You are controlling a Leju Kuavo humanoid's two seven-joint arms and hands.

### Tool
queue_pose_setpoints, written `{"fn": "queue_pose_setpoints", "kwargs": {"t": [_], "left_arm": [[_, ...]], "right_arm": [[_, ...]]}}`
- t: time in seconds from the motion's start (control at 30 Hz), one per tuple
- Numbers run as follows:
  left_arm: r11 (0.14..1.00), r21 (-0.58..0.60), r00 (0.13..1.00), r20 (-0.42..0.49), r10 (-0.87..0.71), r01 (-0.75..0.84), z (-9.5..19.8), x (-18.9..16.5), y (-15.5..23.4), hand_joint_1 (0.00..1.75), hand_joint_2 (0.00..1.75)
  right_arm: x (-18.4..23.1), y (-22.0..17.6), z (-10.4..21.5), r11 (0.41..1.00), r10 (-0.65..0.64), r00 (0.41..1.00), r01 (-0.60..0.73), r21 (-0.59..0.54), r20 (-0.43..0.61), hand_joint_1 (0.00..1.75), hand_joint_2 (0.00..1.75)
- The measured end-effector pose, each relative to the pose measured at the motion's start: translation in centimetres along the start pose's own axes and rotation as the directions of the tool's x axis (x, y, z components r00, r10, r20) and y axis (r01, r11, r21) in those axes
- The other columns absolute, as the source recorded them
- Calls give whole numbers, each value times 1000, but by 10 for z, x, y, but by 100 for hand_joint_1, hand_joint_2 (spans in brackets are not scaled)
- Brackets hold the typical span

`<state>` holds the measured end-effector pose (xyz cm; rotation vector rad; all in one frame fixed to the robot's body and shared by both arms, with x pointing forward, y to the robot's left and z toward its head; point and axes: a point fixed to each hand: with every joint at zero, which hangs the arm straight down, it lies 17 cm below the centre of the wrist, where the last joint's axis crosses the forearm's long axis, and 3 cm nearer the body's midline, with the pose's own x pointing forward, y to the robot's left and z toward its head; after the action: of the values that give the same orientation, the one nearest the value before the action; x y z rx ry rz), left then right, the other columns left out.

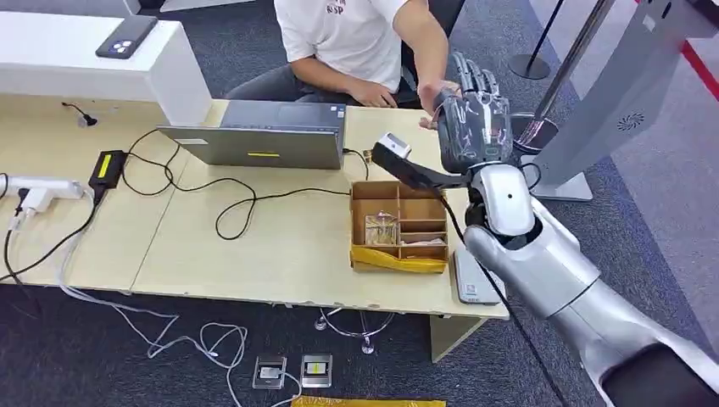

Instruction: Pass the card to the sensor for recognition and then transmit it.

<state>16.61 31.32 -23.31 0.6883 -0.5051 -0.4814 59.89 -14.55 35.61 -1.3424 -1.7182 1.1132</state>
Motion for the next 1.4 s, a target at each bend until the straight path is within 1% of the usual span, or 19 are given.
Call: {"fn": "queue_pose_setpoints", "kwargs": {"t": [0.2, 0.33, 0.37, 0.4, 0.43, 0.47, 0.6, 0.73, 0.77, 0.87, 0.9, 0.97, 1.03, 1.2, 1.33, 1.4], "left_arm": [[1000, 0, 1000, 6, -5, 5, 0, 1, 0, 0, 0], [1000, 0, 1000, 21, -18, 18, -1, 4, 1, 0, 0], [1000, 1, 1000, 22, -19, 19, -1, 4, 1, 0, 0], [1000, 1, 1000, 23, -20, 20, -1, 4, 1, 0, 0], [1000, 1, 999, 25, -22, 22, -1, 4, 2, 0, 0], [1000, 2, 999, 26, -24, 24, -2, 4, 2, 0, 0], [999, 2, 999, 34, -32, 32, -2, 5, 2, 0, 0], [999, 4, 999, 34, -33, 33, -3, 5, 4, 0, 0], [999, 5, 999, 33, -32, 32, -3, 5, 4, 0, 0], [1000, 6, 999, 28, -30, 30, -4, 3, 5, 0, 0], [1000, 7, 999, 25, -28, 28, -4, 2, 5, 0, 0], [1000, 7, 1000, 18, -20, 20, -4, 0, 5, 0, 0], [1000, 10, 1000, -1, -11, 11, -4, -4, 6, 0, 0], [1000, 9, 999, -44, 2, -1, -2, -14, 5, 0, 0], [1000, 9, 998, -64, 12, -11, -2, -17, 4, 0, 0], [1000, 8, 997, -71, 16, -15, -1, -18, 3, 0, 0]], "right_arm": [[8, 5, -7, 1000, 8, 1000, -9, 28, 13, 175, 175], [6, 20, -11, 998, 24, 1000, -24, 65, 2, 175, 175], [5, 25, -10, 997, 28, 1000, -28, 76, -4, 168, 175], [3, 29, -10, 996, 35, 999, -35, 87, -8, 120, 175], [1, 33, -10, 994, 43, 999, -42, 96, -12, 63, 175], [-1, 38, -9, 993, 53, 998, -50, 109, -18, 0, 175], [-11, 51, -7, 989, 73, 996, -67, 129, -43, 0, 175], [-20, 52, -6, 992, 82, 994, -75, 105, -66, 0, 175], [-21, 50, -6, 993, 80, 994, -73, 92, -70, 0, 0], [-23, 47, -7, 996, 74, 994, -70, 64, -76, 0, 0], [-25, 45, -7, 997, 67, 994, -63, 50, -82, 0, 175], [-33, 37, -7, 999, 42, 994, -42, -2, -104, 0, 175], [-44, 22, -3, 996, 6, 991, -18, -88, -134, 0, 175], [-68, -8, 18, 969, -59, 983, 15, -245, -173, 0, 175], [-85, -21, 39, 954, -74, 979, 13, -301, -190, 0, 175], [-97, -24, 54, 947, -80, 977, 11, -322, -200, 0, 175]]}}
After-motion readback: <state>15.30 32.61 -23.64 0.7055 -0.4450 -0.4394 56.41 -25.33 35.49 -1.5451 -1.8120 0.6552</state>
